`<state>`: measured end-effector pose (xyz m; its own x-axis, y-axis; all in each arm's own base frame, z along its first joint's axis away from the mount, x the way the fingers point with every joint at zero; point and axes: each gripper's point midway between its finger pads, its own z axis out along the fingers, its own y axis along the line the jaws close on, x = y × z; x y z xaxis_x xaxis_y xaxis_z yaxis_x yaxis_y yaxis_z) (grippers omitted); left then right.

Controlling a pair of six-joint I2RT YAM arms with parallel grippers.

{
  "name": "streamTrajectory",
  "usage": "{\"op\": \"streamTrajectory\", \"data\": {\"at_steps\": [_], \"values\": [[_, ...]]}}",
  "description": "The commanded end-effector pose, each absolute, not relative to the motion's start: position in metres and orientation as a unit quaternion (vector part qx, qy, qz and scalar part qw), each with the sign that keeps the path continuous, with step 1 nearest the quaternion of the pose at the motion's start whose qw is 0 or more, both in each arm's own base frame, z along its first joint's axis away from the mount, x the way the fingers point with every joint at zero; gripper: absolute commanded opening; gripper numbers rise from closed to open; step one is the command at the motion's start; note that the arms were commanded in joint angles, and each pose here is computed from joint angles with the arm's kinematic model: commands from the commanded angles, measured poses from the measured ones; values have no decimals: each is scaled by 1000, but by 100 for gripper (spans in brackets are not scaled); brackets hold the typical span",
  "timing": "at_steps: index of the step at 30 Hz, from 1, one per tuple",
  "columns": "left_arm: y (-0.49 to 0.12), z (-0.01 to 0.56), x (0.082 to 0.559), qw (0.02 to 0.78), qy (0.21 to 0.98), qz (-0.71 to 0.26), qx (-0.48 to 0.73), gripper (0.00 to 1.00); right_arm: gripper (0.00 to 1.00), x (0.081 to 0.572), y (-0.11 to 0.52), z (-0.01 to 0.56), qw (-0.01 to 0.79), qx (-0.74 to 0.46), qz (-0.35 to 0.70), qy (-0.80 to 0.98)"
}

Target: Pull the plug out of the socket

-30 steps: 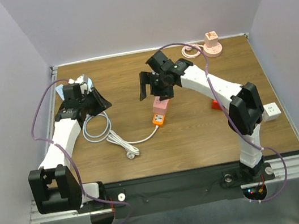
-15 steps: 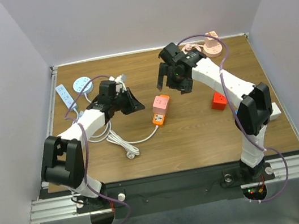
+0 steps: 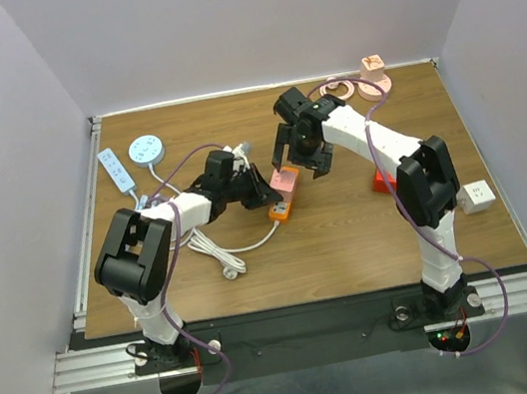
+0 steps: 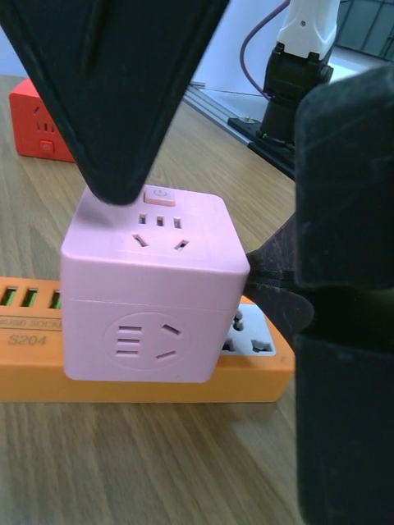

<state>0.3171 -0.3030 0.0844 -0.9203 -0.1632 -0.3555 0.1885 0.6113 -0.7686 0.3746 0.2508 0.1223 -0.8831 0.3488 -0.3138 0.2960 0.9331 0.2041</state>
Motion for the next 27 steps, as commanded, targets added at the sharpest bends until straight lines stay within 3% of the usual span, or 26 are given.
{"op": "streamTrajectory", "data": {"at_steps": [1,21,23,25,26,27], "values": [[-303,84,318,211,867,-450,8,0,100,383,270,137,186,175,122,959],[-291,17,306,167,897,-409,-22,0,97,374,305,83,106,155,152,970],[-287,10,302,164,900,-403,-25,0,91,371,312,81,101,145,160,971],[-285,5,299,159,903,-398,-28,0,71,366,319,80,97,131,167,972],[-285,4,298,158,903,-398,-28,0,56,365,321,79,93,127,172,972],[-284,3,298,157,904,-397,-29,0,34,363,321,78,90,126,174,973]]}}
